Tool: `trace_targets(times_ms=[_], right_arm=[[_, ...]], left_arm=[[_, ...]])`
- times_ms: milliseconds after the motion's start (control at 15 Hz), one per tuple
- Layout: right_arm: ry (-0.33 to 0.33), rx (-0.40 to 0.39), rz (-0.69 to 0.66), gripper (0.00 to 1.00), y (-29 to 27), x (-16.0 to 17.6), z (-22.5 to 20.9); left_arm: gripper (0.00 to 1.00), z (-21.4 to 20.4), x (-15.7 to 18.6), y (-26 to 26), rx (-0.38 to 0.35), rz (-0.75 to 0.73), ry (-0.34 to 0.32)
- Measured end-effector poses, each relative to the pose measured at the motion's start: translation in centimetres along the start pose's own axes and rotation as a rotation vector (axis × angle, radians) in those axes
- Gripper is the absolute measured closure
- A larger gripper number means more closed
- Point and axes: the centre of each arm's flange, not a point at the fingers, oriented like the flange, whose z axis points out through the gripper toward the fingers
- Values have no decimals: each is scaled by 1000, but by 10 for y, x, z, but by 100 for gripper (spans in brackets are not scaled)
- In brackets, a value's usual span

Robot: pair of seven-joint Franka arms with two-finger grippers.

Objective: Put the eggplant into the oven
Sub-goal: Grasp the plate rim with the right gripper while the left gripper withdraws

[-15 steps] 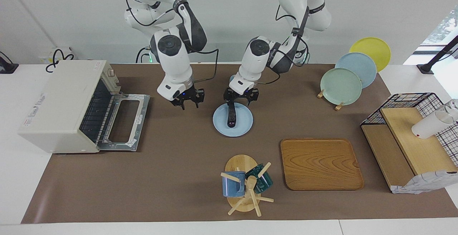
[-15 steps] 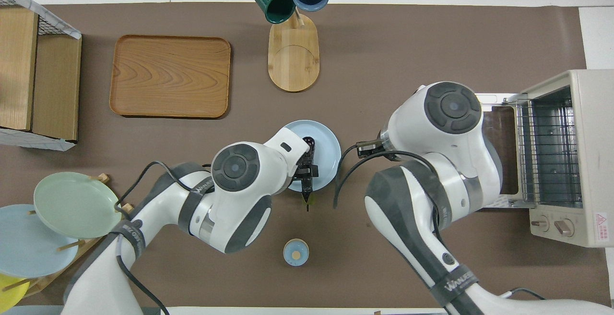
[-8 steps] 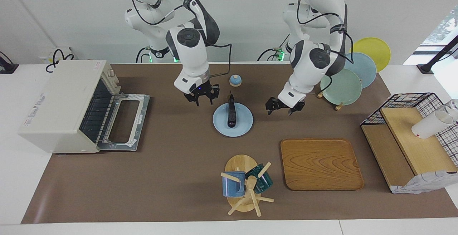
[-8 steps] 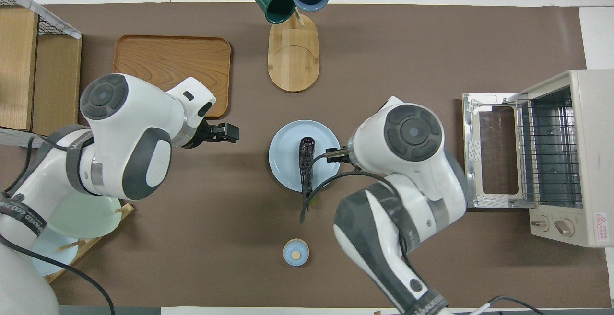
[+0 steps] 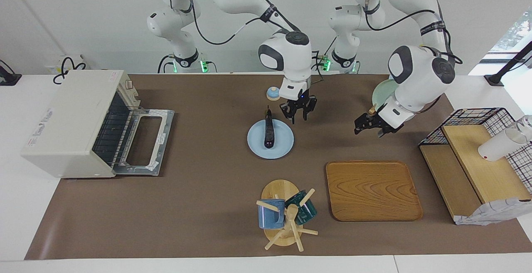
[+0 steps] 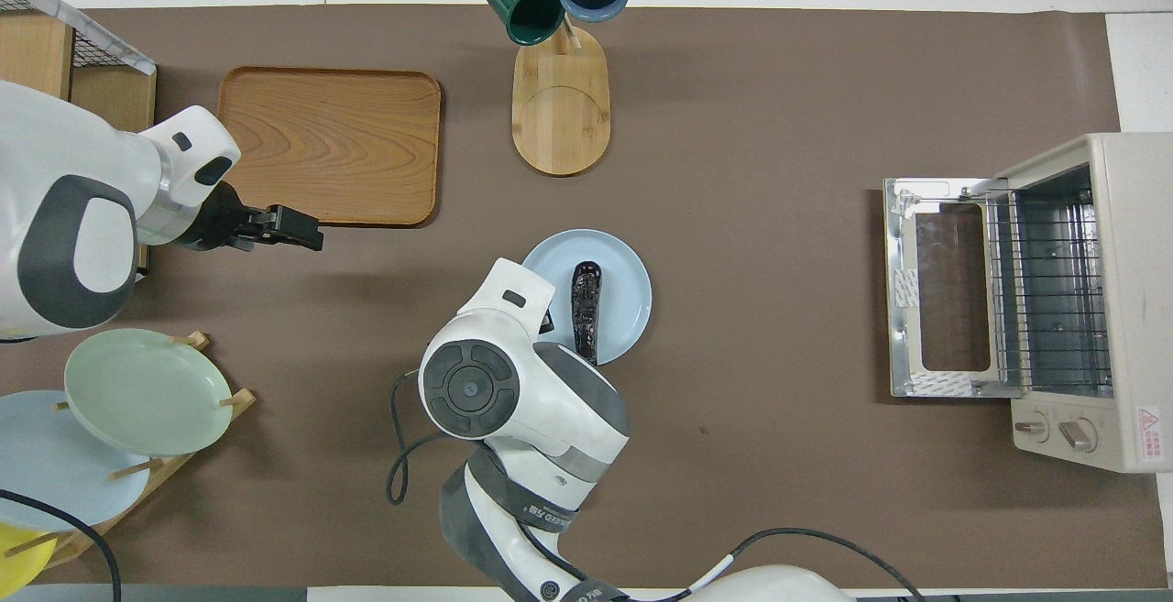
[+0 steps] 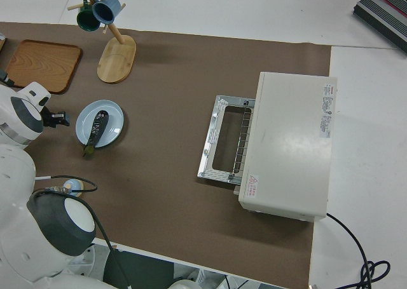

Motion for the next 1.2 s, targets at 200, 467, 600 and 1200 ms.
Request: trace_targets(times_ms=[200,467,600,1200], right_arm=[[5,-34,-43,48,6,0,11],[33,-23,-67,59,12,-9,25],[31,-20,-71,66,14,-15,33],[9,-136,-188,96,25,-13,11]], left_arm=[[0,-18,0,-24,-7,-1,1],[0,-46,4,-29,7,6,12],[0,-66,2,-31,30,8,6],[0,-156,-26,19,208,-69,6]])
